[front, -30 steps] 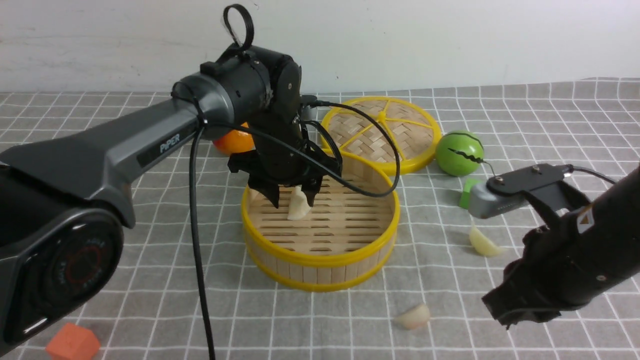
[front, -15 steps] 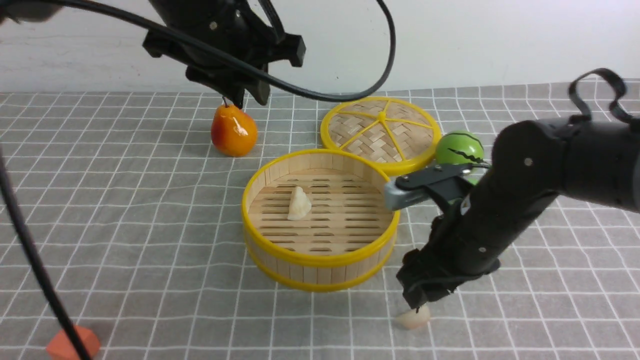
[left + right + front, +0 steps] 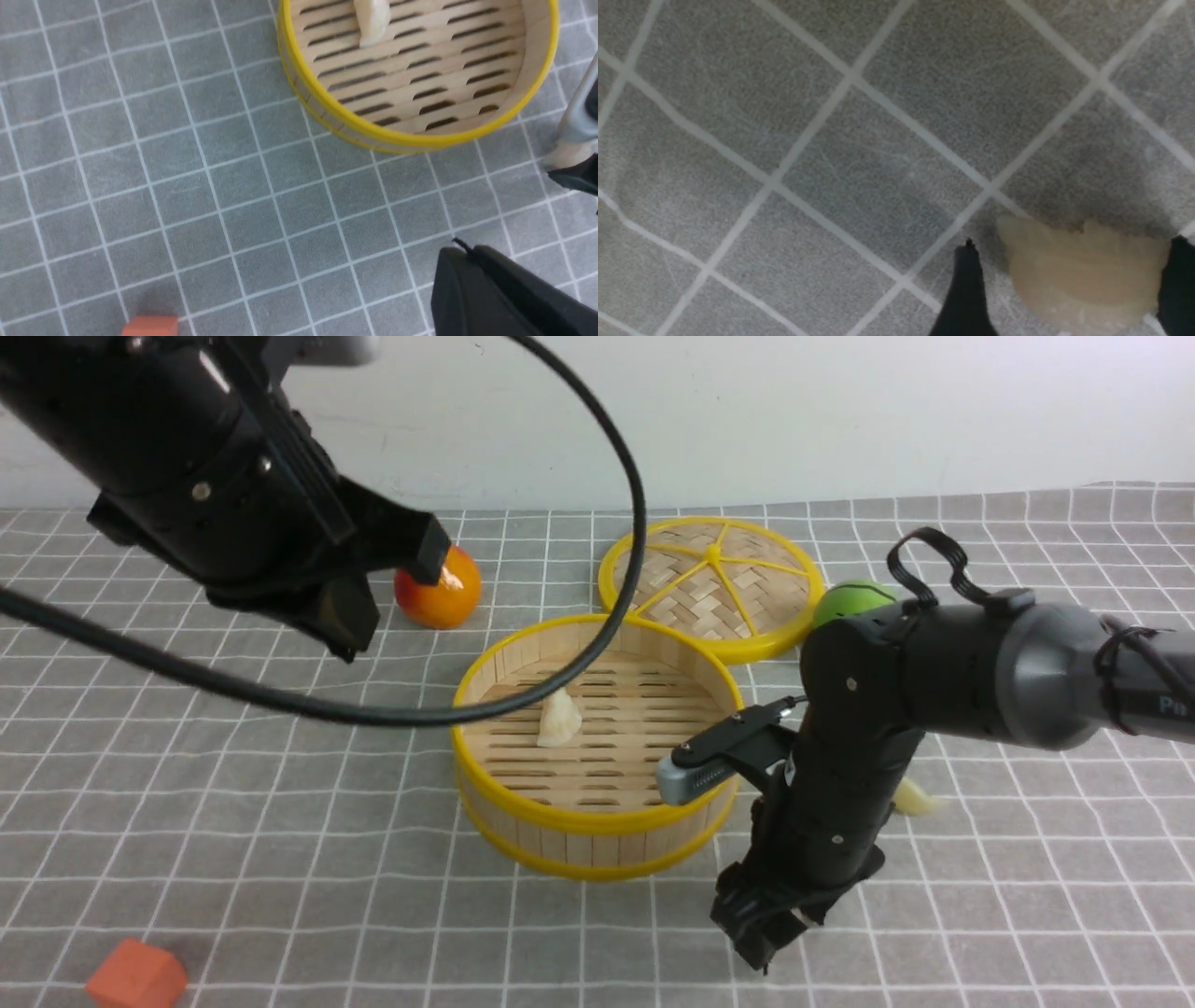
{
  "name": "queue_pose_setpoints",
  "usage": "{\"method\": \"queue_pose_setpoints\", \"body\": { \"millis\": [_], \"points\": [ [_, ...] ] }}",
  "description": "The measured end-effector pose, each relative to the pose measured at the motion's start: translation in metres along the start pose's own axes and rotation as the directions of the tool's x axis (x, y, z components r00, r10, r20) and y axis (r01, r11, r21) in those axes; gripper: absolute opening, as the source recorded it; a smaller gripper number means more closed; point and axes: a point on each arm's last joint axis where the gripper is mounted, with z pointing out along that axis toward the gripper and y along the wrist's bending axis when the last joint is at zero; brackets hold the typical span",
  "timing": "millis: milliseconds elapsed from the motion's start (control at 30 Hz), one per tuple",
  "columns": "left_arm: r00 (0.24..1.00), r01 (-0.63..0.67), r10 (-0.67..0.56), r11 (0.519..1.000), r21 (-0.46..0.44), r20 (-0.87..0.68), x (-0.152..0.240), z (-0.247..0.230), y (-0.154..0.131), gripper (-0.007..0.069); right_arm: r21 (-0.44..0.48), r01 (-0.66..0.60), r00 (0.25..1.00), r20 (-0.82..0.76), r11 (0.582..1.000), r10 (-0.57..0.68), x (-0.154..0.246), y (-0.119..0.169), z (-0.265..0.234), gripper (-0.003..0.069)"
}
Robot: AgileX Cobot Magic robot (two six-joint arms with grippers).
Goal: Put the dumplings into the steamer on the table with the grey tablecloth.
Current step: 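Reach for and grasp a dumpling lying on the table beside the steamer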
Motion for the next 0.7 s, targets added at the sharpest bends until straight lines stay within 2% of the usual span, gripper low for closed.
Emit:
{"method": "queue_pose_setpoints", "body": {
  "millis": [300,400,533,700],
  "points": [
    [0.999,0.0,-0.001,1.0,-0.01,-0.054,0.014,0.023,0.003,-0.0014,-0.012,-0.01,1.0,0.0,1.0,0.01,-0.001,0.001,0.001,0.0501],
    [0.999,0.0,-0.001,1.0,-0.009,-0.046,0.013,0.022,0.003,-0.0014,-0.012,-0.01,1.0,-0.001,1.0,0.01,-0.001,0.001,0.002,0.0474],
    [0.999,0.0,-0.001,1.0,-0.008,-0.043,0.013,0.021,0.003,-0.0014,-0.016,-0.012,1.0,-0.014,1.0,0.012,0.0,0.001,0.0,0.0367],
    [0.999,0.0,-0.001,1.0,-0.008,-0.043,0.013,0.021,0.003,-0.0014,-0.015,0.0,1.0,-0.019,1.0,0.0,0.001,0.003,-0.014,0.0363]
  ]
}}
